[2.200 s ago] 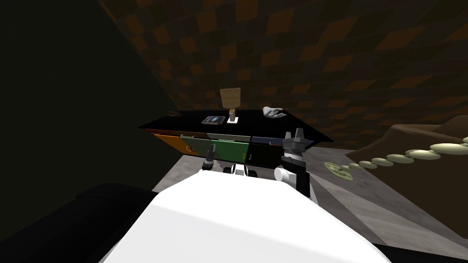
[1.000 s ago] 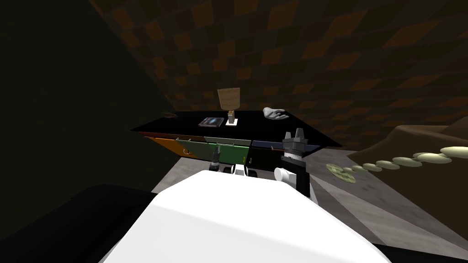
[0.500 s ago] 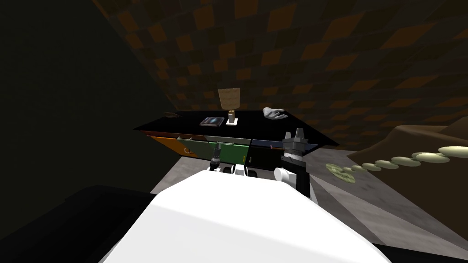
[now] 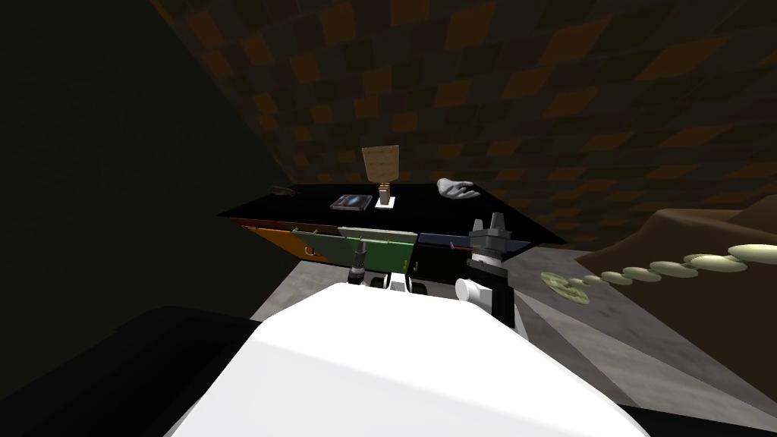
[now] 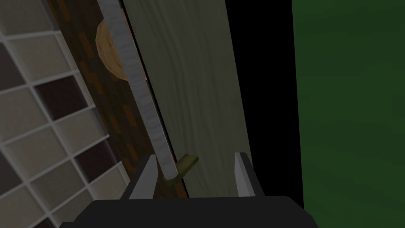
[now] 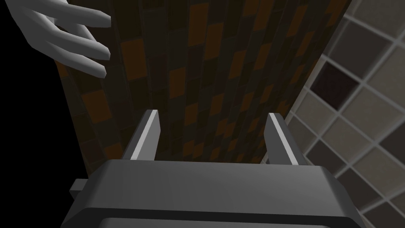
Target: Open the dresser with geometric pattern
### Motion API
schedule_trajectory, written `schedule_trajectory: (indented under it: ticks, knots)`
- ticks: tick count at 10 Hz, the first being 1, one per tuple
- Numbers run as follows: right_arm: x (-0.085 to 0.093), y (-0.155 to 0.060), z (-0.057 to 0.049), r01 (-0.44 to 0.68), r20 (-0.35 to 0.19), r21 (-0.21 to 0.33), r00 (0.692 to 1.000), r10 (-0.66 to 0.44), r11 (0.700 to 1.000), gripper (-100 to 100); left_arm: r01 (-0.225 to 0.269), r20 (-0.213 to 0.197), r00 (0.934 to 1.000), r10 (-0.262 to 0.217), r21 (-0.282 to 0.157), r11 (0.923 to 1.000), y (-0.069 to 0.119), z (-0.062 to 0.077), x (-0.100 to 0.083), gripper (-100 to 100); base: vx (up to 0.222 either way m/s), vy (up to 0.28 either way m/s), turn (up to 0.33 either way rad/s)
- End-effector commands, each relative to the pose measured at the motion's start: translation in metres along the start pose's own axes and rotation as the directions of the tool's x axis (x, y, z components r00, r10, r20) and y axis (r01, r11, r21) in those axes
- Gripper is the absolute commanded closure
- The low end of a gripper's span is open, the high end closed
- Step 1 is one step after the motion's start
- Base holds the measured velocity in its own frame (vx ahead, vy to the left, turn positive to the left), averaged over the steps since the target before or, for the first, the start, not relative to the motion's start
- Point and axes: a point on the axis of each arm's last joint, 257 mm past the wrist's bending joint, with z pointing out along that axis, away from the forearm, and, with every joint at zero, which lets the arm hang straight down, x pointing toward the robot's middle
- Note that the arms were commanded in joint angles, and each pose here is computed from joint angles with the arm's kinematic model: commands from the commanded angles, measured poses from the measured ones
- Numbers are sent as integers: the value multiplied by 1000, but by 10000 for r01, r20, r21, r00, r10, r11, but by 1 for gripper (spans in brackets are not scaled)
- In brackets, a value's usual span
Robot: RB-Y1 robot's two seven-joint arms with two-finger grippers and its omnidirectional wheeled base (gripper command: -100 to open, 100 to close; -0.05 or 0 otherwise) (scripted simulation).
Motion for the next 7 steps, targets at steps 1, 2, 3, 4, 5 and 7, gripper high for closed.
schedule_trajectory:
  ticks: [1, 2, 3, 4, 5, 7]
  knots:
    - [0, 0, 0, 0, 0, 0, 10000, 0, 10000, 0, -24, 16, 10000, 24, 45, 10000, -4, -18, 1, 100, 25, 2, -19]
    - [0, 0, 0, 0, 0, 0, 10000, 0, 10000, 0, -28, 23, 10000, 28, 44, 10000, -5, -23, 1, 100, 23, 4, -8]
    - [0, 0, 0, 0, 0, 0, 10000, 0, 10000, 0, -15, 27, 10000, 15, 74, 10000, -4, -17, 0, 100, 7, 1, -1]
    - [0, 0, 0, 0, 0, 0, 10000, 0, 10000, 0, 8, -22, 10000, -8, 81, 10000, -3, -5, -1, 100, -95, -19, 41]
    - [0, 0, 0, -2, 0, -2, 10000, 2, 10000, 0, 18, -38, 10000, -18, 79, 10000, -3, -1, -1, 100, -172, 13, 36]
    - [0, 0, 0, -2, -1, -2, 10000, 2, 10000, 0, 46, -84, 10000, -45, 71, 10000, -2, 11, -2, 100, -177, -8, 20]
